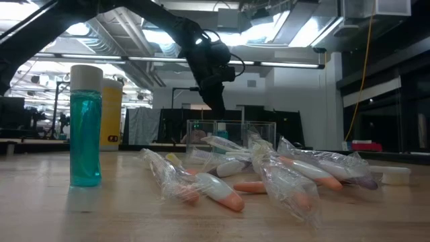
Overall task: Pick & Place toothbrushing station
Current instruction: Put the mouthwash into the transparent organizer
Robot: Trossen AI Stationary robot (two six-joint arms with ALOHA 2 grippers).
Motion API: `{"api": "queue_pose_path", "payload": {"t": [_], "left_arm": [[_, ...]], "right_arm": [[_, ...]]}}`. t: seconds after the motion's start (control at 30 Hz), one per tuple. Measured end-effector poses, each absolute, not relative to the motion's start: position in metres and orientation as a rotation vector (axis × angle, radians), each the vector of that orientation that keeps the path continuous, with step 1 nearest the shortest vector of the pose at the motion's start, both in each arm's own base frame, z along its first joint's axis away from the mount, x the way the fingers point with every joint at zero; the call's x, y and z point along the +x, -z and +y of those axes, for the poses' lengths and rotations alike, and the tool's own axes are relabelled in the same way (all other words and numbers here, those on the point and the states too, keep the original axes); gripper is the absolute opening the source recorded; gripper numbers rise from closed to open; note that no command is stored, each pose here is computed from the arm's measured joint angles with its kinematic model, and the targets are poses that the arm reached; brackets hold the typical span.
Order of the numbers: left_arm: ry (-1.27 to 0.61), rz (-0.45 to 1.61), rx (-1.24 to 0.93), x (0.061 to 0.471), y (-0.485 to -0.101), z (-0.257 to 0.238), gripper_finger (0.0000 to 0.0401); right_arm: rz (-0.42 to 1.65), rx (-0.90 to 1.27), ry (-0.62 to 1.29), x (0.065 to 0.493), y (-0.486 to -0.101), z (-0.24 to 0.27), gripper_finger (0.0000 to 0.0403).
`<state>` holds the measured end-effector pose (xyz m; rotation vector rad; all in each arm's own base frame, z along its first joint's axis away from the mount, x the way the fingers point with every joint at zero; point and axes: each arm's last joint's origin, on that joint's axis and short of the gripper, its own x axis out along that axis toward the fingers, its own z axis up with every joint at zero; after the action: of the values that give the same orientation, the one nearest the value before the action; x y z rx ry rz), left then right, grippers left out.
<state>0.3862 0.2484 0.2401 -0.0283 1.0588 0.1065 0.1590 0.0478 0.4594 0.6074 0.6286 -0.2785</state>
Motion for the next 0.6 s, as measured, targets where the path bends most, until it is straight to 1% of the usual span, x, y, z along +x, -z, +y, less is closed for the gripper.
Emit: {"api": "queue_pose_path", "payload": {"t": [0.6], "left_arm": [[-0.100, 1.067, -0.036, 0.3882, -0.2335, 0.2496, 0.0206]], "right_arm": [[0.633, 0.609, 0.272, 0.1589, -0.4593, 0.0480, 0.0098]]}}
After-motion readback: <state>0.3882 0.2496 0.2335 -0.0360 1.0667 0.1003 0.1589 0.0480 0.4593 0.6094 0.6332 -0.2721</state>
